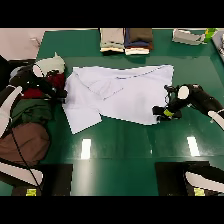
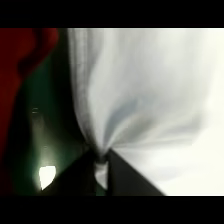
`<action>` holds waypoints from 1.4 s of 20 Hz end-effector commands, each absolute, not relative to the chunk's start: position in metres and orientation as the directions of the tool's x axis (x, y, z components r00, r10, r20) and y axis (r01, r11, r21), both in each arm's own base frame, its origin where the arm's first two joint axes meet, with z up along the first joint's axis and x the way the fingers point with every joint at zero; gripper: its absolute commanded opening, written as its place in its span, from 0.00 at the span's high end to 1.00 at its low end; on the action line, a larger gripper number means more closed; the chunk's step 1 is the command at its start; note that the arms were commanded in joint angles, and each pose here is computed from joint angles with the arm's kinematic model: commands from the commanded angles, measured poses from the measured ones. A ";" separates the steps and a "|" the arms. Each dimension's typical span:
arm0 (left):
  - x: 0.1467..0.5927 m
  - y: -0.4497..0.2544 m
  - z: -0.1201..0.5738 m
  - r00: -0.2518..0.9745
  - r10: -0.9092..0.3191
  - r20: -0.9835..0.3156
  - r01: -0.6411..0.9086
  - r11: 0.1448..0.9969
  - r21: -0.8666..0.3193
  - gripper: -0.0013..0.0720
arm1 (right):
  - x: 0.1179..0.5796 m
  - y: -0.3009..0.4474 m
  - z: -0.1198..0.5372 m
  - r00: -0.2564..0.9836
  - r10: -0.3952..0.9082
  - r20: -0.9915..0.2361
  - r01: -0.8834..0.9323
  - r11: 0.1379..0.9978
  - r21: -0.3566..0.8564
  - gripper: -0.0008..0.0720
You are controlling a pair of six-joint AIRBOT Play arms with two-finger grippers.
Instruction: Fold the shirts.
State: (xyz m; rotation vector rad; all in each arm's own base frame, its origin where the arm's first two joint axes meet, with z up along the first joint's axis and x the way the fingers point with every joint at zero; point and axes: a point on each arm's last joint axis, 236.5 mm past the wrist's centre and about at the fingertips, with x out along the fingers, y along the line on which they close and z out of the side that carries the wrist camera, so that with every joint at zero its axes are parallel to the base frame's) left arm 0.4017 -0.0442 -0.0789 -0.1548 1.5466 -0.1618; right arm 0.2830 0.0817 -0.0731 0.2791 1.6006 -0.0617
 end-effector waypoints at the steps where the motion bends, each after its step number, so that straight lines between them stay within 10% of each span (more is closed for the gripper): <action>1: 0.397 -0.048 -0.080 -0.002 -0.217 -0.976 0.009 0.976 -0.217 0.95 | 0.287 0.082 -0.070 -0.004 0.142 -0.990 0.212 0.967 0.138 0.96; 4: 0.412 -0.047 -0.049 0.097 -0.212 -0.972 0.027 0.977 -0.210 0.95 | 0.307 0.081 -0.037 0.141 0.162 -0.977 0.196 0.963 0.188 0.96; 10: 0.441 -0.046 0.233 0.711 -0.204 -0.673 0.147 0.979 -0.142 0.95 | 0.363 0.030 0.204 0.690 0.137 -0.711 0.092 0.957 0.274 0.96; 14: 0.348 -0.049 0.438 0.952 -0.212 -0.222 0.202 0.977 -0.070 0.95 | 0.320 -0.006 0.382 0.928 0.030 -0.372 0.054 0.976 0.213 0.96; 20: 0.184 -0.058 0.583 0.932 -0.244 0.266 0.255 0.967 -0.006 0.95 | 0.228 -0.031 0.502 0.983 -0.136 -0.124 0.149 0.984 0.099 0.97; 25: 0.177 -0.060 0.580 0.936 -0.251 0.246 0.259 0.966 -0.001 0.95 | 0.234 -0.040 0.501 0.973 -0.162 -0.161 0.179 0.979 0.094 0.97; 28: 0.243 -0.063 0.516 0.964 -0.266 -0.005 0.266 0.963 -0.038 0.95 | 0.269 -0.046 0.460 0.944 -0.126 -0.305 0.169 0.978 0.119 0.97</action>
